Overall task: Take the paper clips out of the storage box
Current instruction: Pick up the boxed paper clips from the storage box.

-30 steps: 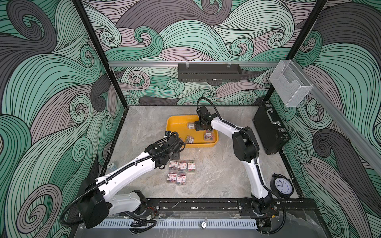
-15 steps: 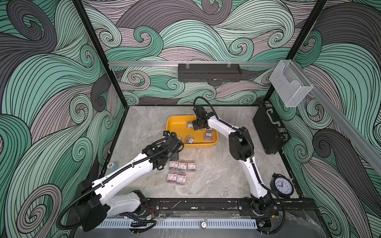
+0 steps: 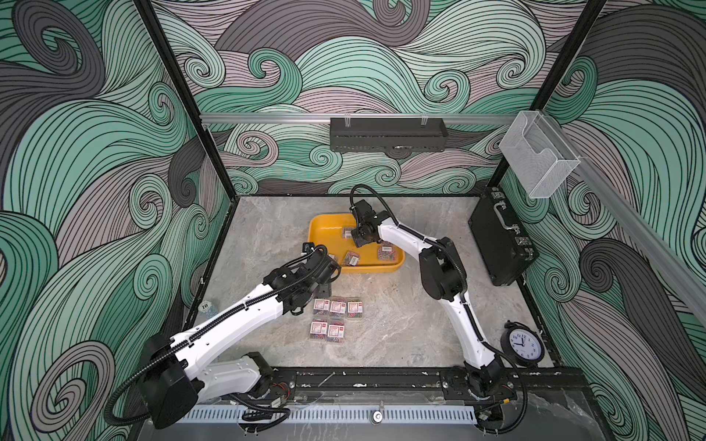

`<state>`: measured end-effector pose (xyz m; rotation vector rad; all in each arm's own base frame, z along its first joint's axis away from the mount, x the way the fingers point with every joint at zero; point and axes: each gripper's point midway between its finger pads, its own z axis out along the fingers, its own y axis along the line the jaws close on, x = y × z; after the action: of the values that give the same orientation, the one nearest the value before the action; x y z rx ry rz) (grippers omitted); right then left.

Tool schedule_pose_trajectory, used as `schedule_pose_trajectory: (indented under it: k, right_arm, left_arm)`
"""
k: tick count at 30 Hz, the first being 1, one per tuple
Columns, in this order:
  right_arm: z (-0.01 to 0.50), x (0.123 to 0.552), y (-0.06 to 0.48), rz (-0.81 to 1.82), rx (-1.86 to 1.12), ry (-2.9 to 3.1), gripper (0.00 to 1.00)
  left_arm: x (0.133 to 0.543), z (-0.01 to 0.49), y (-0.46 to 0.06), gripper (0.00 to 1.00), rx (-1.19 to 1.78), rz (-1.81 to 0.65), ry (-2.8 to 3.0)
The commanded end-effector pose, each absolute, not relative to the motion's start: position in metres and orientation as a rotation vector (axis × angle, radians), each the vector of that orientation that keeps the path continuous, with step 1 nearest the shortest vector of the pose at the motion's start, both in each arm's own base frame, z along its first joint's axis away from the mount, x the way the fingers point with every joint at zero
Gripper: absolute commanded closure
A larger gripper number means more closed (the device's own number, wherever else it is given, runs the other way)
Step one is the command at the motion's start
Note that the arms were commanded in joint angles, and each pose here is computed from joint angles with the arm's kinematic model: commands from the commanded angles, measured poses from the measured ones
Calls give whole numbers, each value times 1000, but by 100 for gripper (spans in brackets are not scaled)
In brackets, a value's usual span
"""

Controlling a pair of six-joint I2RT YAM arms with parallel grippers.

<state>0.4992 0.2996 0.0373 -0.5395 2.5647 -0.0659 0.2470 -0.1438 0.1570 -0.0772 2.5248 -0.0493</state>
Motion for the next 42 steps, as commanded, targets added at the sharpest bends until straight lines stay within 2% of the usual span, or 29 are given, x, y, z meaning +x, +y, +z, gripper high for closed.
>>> schedule_pose_trajectory:
  k: [1, 23, 27, 35, 42]
  right_arm:
    - [30, 501, 287, -128, -482, 2595, 29]
    - [20, 518, 293, 59, -354, 2645, 37]
    - [21, 519, 294, 72, -355, 2646, 41]
    - [41, 514, 292, 80, -371, 2633, 47]
    - [80, 506, 285, 50, -389, 2573, 48]
  left_arm:
    - [244, 163, -136, 31, -86, -30, 2518]
    - [245, 163, -139, 31, -65, -31, 2525]
    - [246, 164, -140, 31, -59, -32, 2524]
    - [249, 164, -144, 31, -47, -40, 2523]
    - [250, 163, -149, 31, -38, -64, 2529]
